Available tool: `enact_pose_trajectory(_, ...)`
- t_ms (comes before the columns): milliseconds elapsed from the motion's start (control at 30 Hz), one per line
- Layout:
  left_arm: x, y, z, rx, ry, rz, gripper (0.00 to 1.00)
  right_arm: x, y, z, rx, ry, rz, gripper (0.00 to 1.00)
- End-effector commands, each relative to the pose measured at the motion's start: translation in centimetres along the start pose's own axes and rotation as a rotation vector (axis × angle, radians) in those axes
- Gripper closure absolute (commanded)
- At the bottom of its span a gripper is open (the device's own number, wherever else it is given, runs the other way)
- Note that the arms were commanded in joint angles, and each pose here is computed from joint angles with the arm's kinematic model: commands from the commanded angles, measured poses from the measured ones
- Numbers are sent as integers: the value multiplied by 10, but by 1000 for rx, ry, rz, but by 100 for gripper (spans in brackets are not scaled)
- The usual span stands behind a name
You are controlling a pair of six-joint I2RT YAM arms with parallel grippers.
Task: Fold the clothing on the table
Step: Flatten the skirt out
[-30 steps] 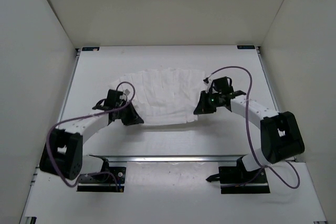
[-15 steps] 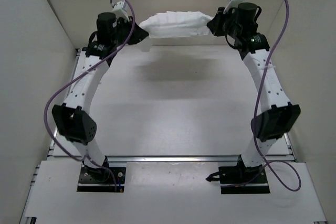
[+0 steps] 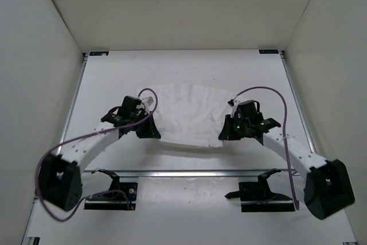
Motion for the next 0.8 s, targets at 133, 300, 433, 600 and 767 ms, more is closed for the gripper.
enact_pose_trajectory(133, -87, -59, -27, -17, 49, -289, 100, -59, -97, 23, -20, -70, -330, 100)
enact_pose_trajectory(300, -48, -106, -25, -91, 63, -249, 100, -41, -155, -20, 15, -12, -327, 100)
enact_pose_trajectory(433, -21, -140, -14, -140, 55, -266, 100, -13, -192, -30, -9, -20, -316, 100)
enact_pose_trajectory(600, -22, -192, -25, -106, 93, -320, 100, 5, -229, -34, -1, -100, -343, 100)
enact_pose_trajectory(767, -68, -258, -80, 42, 147, -466, 100, -49, -316, -16, -127, -36, -489, 100)
Point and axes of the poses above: each gripper's point midway between its finger pads, its own x axis out along the fingers, its own z axis along the line the jaws close on, y = z × x, the point moved 2 cm from there along -x, back along the fingers, and after that the axes turned 6 degrees about -x, right-handed, at the moved point
